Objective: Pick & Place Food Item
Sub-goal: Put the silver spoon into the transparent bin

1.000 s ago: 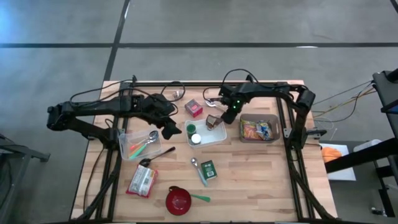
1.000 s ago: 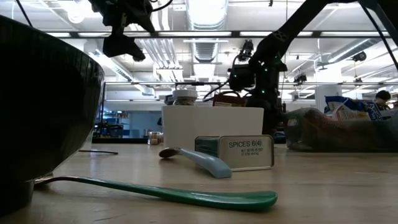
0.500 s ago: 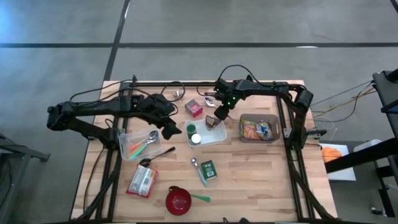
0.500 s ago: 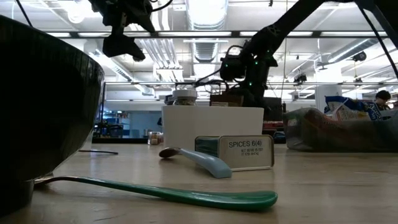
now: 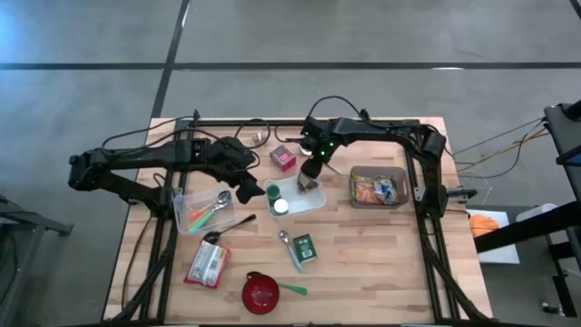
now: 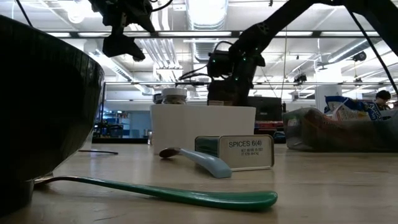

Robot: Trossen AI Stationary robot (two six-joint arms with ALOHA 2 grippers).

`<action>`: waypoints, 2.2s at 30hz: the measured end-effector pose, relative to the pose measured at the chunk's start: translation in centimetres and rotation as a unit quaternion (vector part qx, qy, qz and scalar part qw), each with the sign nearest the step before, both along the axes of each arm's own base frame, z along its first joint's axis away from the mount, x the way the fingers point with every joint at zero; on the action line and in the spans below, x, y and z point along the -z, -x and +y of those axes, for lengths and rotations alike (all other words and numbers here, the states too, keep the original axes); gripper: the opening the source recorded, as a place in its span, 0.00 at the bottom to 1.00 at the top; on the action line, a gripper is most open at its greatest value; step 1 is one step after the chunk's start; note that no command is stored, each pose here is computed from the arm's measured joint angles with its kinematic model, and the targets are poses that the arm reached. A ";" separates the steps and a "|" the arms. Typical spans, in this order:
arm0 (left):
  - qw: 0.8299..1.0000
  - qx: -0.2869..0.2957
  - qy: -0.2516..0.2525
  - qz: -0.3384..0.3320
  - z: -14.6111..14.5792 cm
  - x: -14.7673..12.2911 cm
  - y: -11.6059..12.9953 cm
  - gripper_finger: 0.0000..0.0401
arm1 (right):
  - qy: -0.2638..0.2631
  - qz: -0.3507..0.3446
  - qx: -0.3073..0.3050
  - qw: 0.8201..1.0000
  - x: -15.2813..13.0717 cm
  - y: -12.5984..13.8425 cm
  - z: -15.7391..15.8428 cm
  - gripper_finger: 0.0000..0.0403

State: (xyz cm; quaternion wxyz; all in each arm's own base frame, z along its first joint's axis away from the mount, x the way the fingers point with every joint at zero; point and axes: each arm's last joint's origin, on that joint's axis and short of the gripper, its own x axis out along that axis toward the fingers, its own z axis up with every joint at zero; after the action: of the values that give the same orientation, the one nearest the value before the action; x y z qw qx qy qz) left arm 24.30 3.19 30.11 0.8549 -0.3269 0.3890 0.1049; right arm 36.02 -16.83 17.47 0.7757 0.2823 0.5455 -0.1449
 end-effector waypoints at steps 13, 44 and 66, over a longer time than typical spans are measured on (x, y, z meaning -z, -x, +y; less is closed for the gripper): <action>1.000 0.000 0.000 0.000 0.0 0.0 0.0 0.81 | 0.056 0.041 0.046 0.997 0.5 0.8 -1.3 0.40; 1.000 -0.003 0.019 0.002 -0.2 0.0 0.0 0.81 | 0.021 0.139 0.070 0.988 3.2 1.5 -1.6 0.03; 0.981 -0.113 -0.006 -0.158 0.6 -2.5 -2.0 0.79 | 0.057 -0.032 0.087 0.994 -8.4 3.8 0.4 0.02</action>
State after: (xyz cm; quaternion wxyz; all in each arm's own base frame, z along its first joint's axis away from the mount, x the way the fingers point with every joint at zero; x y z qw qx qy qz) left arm 26.27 3.78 32.59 0.8902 -0.3758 0.2093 0.1499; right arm 32.21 -16.41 25.90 0.7920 0.2880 0.4849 -0.2337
